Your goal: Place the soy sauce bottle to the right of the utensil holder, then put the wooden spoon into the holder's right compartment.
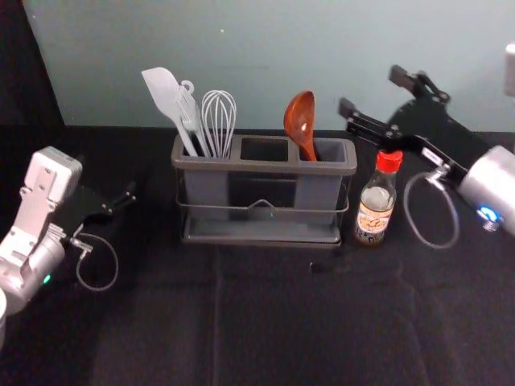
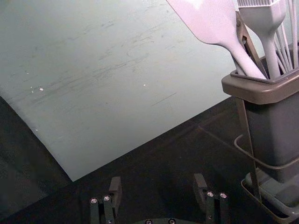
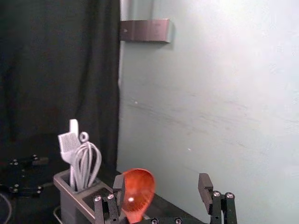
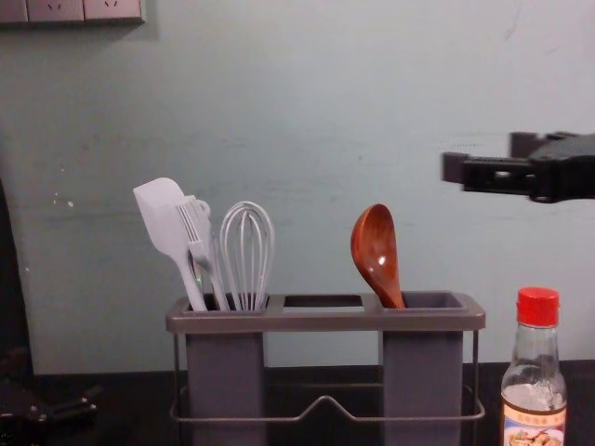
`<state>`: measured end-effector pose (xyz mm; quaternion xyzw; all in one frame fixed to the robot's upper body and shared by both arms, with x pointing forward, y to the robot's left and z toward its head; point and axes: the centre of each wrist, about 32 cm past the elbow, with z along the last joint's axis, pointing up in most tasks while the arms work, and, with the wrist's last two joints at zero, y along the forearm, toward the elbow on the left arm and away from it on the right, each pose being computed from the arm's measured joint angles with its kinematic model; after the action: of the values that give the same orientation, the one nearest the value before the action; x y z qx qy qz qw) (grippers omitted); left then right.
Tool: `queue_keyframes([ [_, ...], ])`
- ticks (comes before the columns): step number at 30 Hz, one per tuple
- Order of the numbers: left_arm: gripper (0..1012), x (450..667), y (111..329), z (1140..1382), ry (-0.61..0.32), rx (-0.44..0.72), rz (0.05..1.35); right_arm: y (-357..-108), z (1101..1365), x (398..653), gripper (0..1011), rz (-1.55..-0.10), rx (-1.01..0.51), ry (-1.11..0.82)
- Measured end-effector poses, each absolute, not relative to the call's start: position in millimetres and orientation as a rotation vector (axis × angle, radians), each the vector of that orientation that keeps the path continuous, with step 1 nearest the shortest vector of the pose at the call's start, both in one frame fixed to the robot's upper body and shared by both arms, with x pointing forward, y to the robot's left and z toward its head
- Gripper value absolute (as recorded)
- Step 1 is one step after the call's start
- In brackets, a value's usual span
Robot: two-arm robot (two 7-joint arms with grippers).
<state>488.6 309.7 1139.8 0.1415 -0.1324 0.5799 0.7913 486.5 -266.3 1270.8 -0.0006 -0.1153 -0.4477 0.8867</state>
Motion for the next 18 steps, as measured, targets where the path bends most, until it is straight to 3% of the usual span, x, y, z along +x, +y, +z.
queue_keyframes([
  [18, 1005, 489, 310, 1140, -0.285, 0.304, 1.248, -315, 1245, 442, 1002, -1.288, 0.015, -0.154],
])
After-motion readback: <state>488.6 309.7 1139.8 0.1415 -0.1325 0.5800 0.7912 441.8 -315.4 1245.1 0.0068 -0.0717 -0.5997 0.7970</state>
